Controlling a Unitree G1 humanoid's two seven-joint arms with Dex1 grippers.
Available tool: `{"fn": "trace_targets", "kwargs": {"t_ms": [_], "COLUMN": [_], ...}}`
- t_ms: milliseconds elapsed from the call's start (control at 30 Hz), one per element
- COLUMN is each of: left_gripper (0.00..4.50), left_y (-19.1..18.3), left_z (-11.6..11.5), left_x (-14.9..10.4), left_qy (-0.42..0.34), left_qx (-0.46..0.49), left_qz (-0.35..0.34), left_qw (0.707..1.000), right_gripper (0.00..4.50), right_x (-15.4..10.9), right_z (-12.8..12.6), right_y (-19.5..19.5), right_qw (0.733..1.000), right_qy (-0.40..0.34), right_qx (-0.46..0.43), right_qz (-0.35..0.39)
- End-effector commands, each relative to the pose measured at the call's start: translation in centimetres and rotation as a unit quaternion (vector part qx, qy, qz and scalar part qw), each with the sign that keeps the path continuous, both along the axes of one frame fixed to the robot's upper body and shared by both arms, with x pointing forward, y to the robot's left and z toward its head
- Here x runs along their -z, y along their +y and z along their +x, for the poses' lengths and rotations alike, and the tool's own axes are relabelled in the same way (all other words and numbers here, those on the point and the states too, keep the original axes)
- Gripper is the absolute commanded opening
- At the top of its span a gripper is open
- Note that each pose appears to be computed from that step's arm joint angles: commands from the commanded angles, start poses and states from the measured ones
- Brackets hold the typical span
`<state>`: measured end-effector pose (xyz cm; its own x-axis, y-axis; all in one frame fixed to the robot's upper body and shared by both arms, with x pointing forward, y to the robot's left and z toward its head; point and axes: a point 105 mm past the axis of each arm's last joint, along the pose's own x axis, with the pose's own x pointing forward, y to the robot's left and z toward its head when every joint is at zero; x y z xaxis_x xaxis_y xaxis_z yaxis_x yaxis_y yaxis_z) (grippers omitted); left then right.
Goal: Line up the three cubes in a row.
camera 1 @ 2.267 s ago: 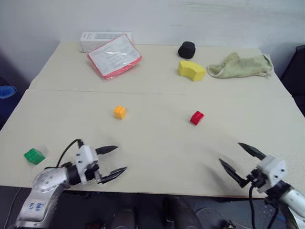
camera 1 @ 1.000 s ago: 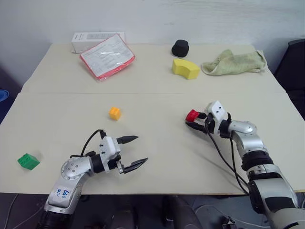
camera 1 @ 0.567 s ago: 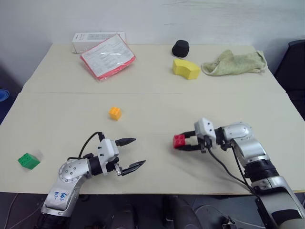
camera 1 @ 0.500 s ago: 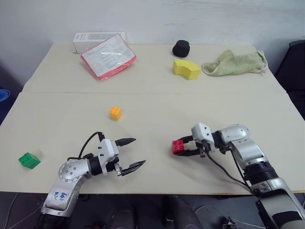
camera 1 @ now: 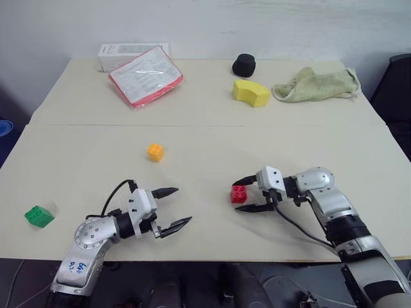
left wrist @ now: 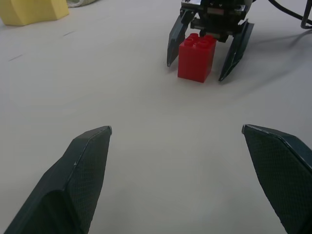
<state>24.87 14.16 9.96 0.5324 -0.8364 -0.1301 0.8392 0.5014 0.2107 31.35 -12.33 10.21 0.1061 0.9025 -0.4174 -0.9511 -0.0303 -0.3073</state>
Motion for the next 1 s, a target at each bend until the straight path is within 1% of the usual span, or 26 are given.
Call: {"fn": "trace_targets", "kwargs": {"t_ms": [33,100,133,167,233,267,300,333,400,433,467,500,567,600,633,733,833,967,1000], "left_gripper": [4.5,4.5,4.5,4.5,4.5,4.5,4.5,4.5,4.5,4.5,4.5,4.5,4.5,4.5,4.5,4.5,4.5,4.5,4.5], "left_y": [1.8,3.9,5.3,6.8,9.6,10.5,11.2,11.8,14.5,15.3,16.5,17.2,19.2,19.8,20.3,22.3,23.7,24.6,24.6], "left_z": [-0.3,-0.5,-0.9,-1.3,-2.4,-2.9,-3.4,-3.9,-4.8,-5.2,-6.0,-6.5,-8.4,-9.1,-10.0,-12.6,-13.9,-14.8,-14.9], "left_x": [-0.6,0.0,0.5,0.7,0.7,0.7,0.7,0.7,0.4,0.4,0.4,0.5,1.3,1.6,2.3,3.4,3.2,3.3,3.4], "left_qy": [-0.012,-0.005,-0.005,-0.007,-0.016,-0.016,-0.022,-0.024,-0.035,-0.038,-0.039,-0.039,-0.027,-0.021,-0.005,0.009,0.001,-0.007,-0.007], "left_qx": [-0.044,-0.103,-0.14,-0.182,-0.262,-0.287,-0.306,-0.326,-0.41,-0.436,-0.474,-0.496,-0.561,-0.58,-0.597,-0.653,-0.688,-0.719,-0.723], "left_qz": [-0.003,-0.012,-0.013,-0.019,-0.032,-0.038,-0.036,-0.037,-0.057,-0.064,-0.073,-0.077,-0.098,-0.105,-0.116,-0.14,-0.167,-0.195,-0.199], "left_qw": [0.999,0.995,0.99,0.983,0.964,0.957,0.951,0.944,0.91,0.897,0.876,0.864,0.822,0.808,0.794,0.744,0.707,0.667,0.661], "right_gripper": [4.44,4.44,4.44,4.44,4.44,4.44,4.44,4.44,4.44,4.44,4.44,4.44,4.44,4.44,4.44,4.44,4.44,4.44,4.44], "right_x": [-2.1,-2.9,-3.7,-4.6,-6.1,-6.4,-6.2,-5.7,-5.0,-4.9,-4.3,-3.9,-4.7,-5.1,-5.2,-4.8,-4.9,-4.7,-4.6], "right_z": [-0.8,-1.3,-1.3,-1.3,-2.0,-2.7,-3.4,-4.0,-5.6,-6.0,-6.4,-6.6,-6.8,-6.9,-7.0,-7.4,-7.4,-7.4,-7.4], "right_y": [-1.4,-2.4,-3.2,-4.0,-5.8,-6.2,-6.5,-6.7,-6.8,-6.8,-6.7,-6.5,-5.5,-5.1,-4.7,-3.3,-2.5,-2.1,-1.9], "right_qw": [1.0,0.998,0.996,0.989,0.967,0.959,0.955,0.953,0.941,0.936,0.936,0.937,0.926,0.921,0.922,0.934,0.935,0.937,0.938], "right_qy": [-0.025,-0.047,-0.058,-0.073,-0.081,-0.078,-0.073,-0.075,-0.095,-0.105,-0.11,-0.112,-0.093,-0.087,-0.087,-0.089,-0.09,-0.091,-0.092], "right_qx": [0.003,0.018,0.045,0.08,0.142,0.153,0.161,0.171,0.185,0.191,0.197,0.201,0.195,0.188,0.181,0.142,0.126,0.111,0.108], "right_qz": [0.015,0.03,0.059,0.105,0.198,0.225,0.238,0.239,0.266,0.277,0.27,0.263,0.311,0.329,0.33,0.316,0.319,0.318,0.317]}}
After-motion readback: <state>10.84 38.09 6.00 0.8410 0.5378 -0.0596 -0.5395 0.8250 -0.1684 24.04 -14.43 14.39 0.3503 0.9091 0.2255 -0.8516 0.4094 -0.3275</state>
